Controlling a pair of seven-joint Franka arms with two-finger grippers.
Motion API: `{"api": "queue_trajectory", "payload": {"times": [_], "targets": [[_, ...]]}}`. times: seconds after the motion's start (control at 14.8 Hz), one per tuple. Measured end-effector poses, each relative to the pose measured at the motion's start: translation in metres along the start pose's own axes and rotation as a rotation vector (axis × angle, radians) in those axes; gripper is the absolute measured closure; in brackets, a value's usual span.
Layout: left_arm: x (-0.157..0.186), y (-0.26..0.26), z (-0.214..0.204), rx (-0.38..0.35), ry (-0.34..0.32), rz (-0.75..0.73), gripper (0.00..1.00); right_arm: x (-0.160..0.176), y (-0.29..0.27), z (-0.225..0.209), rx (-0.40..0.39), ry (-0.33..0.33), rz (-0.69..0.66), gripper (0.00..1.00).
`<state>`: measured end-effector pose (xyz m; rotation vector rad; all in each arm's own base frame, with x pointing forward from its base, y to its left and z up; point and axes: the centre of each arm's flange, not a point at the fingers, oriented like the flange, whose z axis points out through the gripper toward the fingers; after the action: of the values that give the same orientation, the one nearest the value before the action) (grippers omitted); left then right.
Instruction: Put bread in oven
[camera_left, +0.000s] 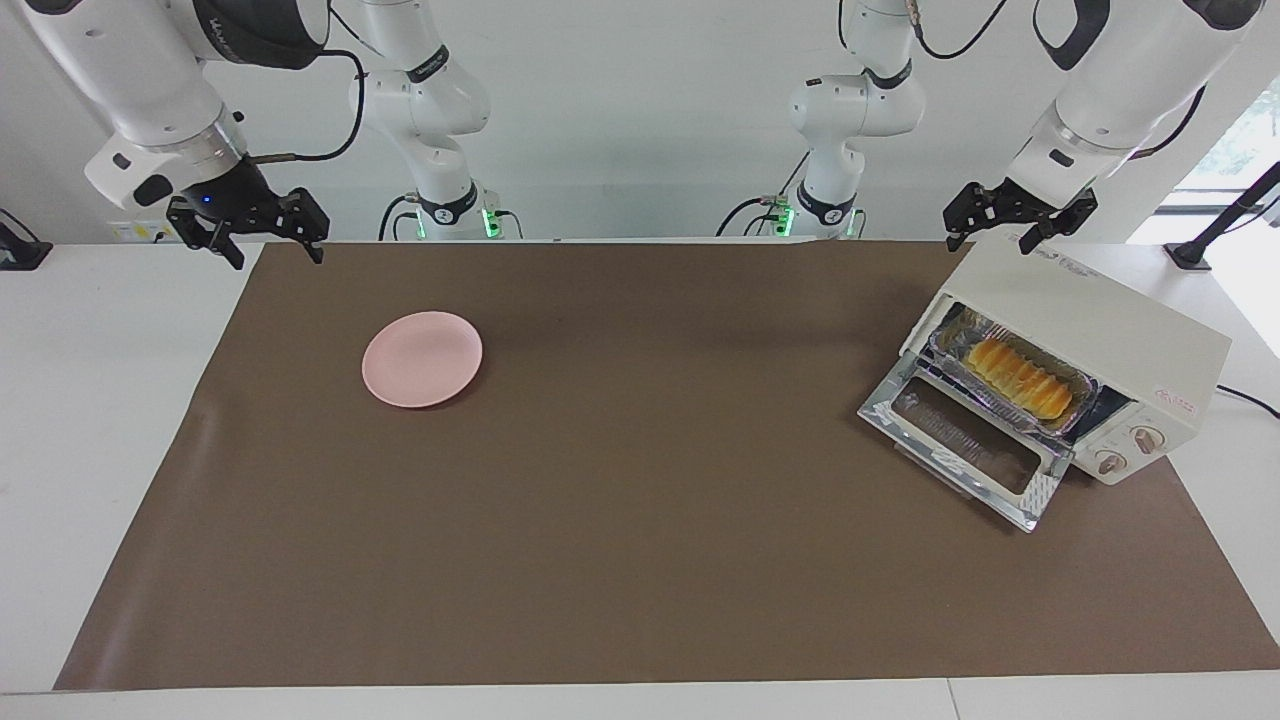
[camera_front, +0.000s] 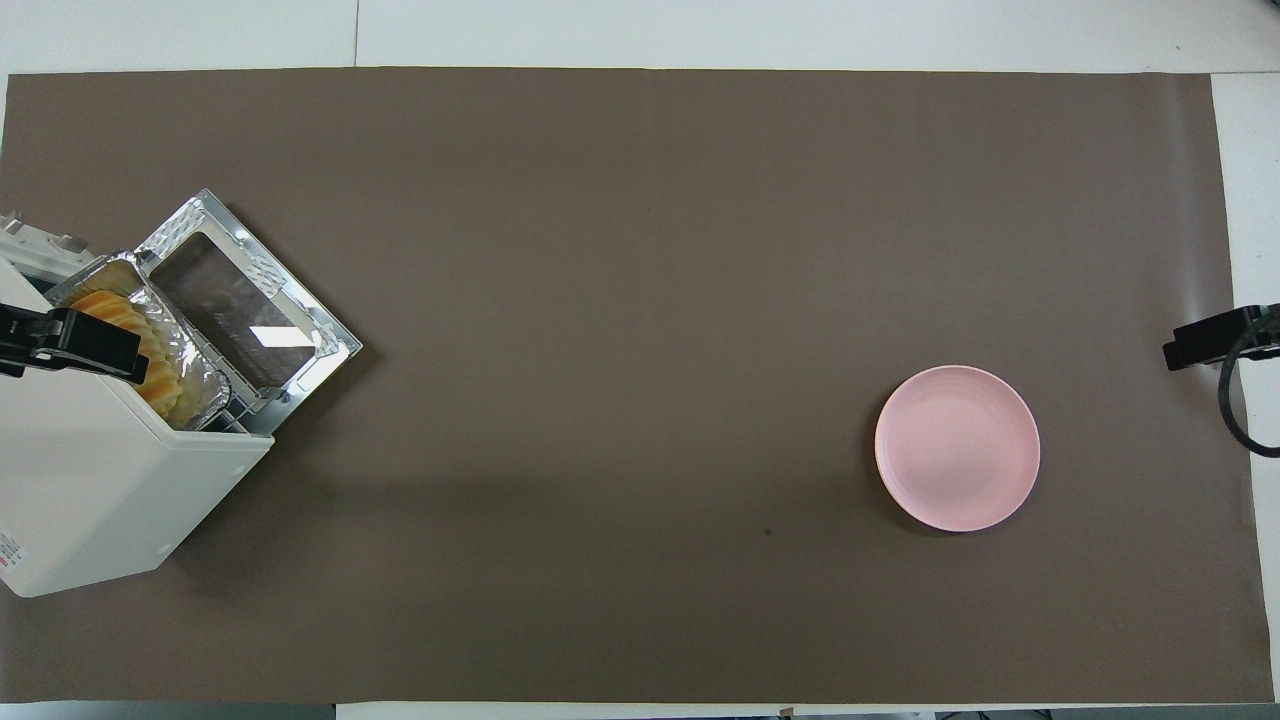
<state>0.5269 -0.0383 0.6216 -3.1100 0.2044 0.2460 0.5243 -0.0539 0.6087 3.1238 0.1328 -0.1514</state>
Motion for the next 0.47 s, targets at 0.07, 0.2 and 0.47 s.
{"api": "queue_trajectory", "payload": {"times": [0.07,0.2,0.47], "targets": [[0.0025,0.0003,0.001,0.001,0.014,-0.004,0.0,0.0,0.0,0.0,0.0,0.0,0.0,0.0],[0.0053,0.0005,0.0024,0.002,0.029,-0.007,0.0,0.0,0.0,0.0,0.0,0.0,0.0,0.0],[0.0048,0.0015,-0.0013,0.002,0.037,-0.006,0.0,0.0,0.0,0.0,0.0,0.0,0.0,0.0]]}}
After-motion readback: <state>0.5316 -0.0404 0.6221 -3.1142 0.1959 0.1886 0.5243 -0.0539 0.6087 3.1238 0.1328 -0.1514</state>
